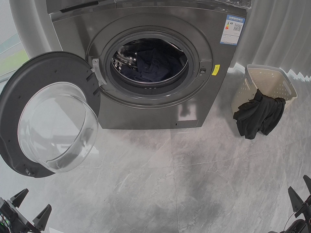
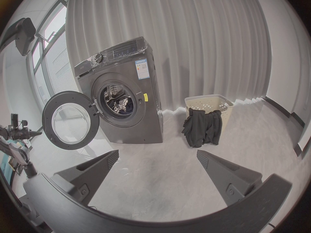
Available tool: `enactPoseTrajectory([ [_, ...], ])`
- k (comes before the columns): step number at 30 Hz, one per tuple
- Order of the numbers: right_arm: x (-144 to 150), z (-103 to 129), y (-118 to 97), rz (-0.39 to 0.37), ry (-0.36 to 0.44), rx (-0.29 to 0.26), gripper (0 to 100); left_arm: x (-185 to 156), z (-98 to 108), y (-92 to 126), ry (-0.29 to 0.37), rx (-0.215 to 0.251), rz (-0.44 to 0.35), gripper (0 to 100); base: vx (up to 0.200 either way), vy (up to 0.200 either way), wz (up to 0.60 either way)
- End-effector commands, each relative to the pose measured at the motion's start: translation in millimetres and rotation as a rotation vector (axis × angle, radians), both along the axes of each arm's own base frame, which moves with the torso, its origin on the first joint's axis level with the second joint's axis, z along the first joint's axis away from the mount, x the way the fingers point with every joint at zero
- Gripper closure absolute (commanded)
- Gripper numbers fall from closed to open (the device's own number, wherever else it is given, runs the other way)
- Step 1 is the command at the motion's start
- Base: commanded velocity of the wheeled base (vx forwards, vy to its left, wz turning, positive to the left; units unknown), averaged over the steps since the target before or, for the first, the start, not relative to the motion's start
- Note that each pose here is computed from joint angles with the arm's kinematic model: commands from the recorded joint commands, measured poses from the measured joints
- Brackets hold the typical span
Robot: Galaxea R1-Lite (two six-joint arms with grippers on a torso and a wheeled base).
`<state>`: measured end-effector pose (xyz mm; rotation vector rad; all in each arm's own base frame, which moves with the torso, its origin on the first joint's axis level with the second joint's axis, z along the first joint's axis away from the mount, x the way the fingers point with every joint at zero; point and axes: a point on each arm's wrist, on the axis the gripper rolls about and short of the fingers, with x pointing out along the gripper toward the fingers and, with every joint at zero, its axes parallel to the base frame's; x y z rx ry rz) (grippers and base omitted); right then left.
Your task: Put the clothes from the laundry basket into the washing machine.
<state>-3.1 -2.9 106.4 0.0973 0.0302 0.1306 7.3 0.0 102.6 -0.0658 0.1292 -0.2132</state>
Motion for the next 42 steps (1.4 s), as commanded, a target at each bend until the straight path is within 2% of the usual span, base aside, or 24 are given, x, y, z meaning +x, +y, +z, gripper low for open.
enactPoseTrajectory([
  [1,-11.6,-18.1,-2.0,-0.064,-0.036,0.02,0,-22.5,-18.6,3.3,-0.082,-0.044,0.046,0,0.0,0.0,0.0],
  [4,-11.7,-21.2,-2.3,-0.082,-0.007,0.02,0,-22.2,-17.9,3.1,-0.091,-0.052,0.058,0,0.0,0.0,0.0],
  [5,-11.6,-21.8,-4.0,-0.163,0.0,0.021,0,-22.1,-17.9,2.7,-0.093,-0.035,0.083,0,0.0,0.0,0.0],
  [6,-11.5,-21.8,-4.9,-0.207,0.001,0.015,0,-22.4,-17.9,2.1,-0.099,-0.015,0.106,0,0.0,0.0,0.0],
  [8,-11.7,-22.0,-5.4,-0.252,0.001,0.003,0,-23.1,-18.0,1.1,-0.113,0.031,0.16,0,0.0,0.0,0.0],
  [10,-11.8,-21.8,-5.1,-0.267,0.0,0.002,0,-25.5,-18.7,-0.6,-0.134,0.031,0.189,0,0.0,0.0,0.0],
  [12,-11.8,-21.7,-5.1,-0.269,-0.002,0.002,0,-27.1,-19.0,-2.3,-0.156,0.018,0.159,0,0.0,0.0,0.0],
  [15,-11.9,-22.1,-5.3,-0.283,0.003,0.015,0,-26.9,-19.3,-1.7,-0.147,0.024,0.181,0,0.0,0.0,0.0],
  [16,-11.9,-22.1,-5.5,-0.289,0.003,0.021,0,-27.0,-20.3,-1.0,-0.141,0.043,0.207,0,0.0,0.0,0.0],
  [18,-12.0,-22.0,-6.1,-0.321,0.0,0.023,0,-28.5,-25.9,0.1,-0.099,0.054,0.238,0,0.0,0.0,0.0],
  [19,-11.9,-21.9,-6.2,-0.326,0.002,0.023,0,-29.7,-26.6,0.3,-0.084,0.055,0.234,0,0.0,0.0,0.0],
  [20,-11.9,-21.9,-6.1,-0.323,0.002,0.021,0,-30.4,-27.1,0.3,-0.092,0.068,0.223,0,0.0,0.0,0.0],
  [23,-11.9,-21.9,-5.5,-0.309,0.002,0.011,0,-29.9,-26.6,-0.2,-0.127,0.067,0.201,0,0.0,0.0,0.0],
  [26,-15.2,-22.8,-3.4,-0.4,-0.019,-0.005,0,-29.7,-26.4,-0.3,-0.127,0.065,0.199,0,0.0,0.0,0.0],
  [27,-15.6,-22.9,-3.1,-0.405,-0.024,-0.006,0,-29.7,-26.2,-0.3,-0.128,0.065,0.199,0,0.0,0.0,0.0],
  [28,-17.9,-23.3,-0.5,-0.358,-0.059,-0.021,0,-29.7,-26.2,-0.3,-0.128,0.064,0.199,0,0.0,0.0,0.0],
  [31,-19.1,-25.0,2.4,-0.177,-0.072,-0.039,0,-29.7,-26.2,-0.2,-0.128,0.065,0.201,0,0.0,0.0,0.0],
  [37,-20.2,-25.5,1.5,-0.216,-0.04,-0.049,0,-29.7,-26.2,-0.2,-0.127,0.058,0.201,0,0.0,-0.133,0.0],
  [42,-20.2,-25.6,0.3,-0.267,-0.045,-0.051,0,-29.7,-26.2,-0.2,-0.127,0.053,0.203,0,0.0,-0.2,0.0],
])
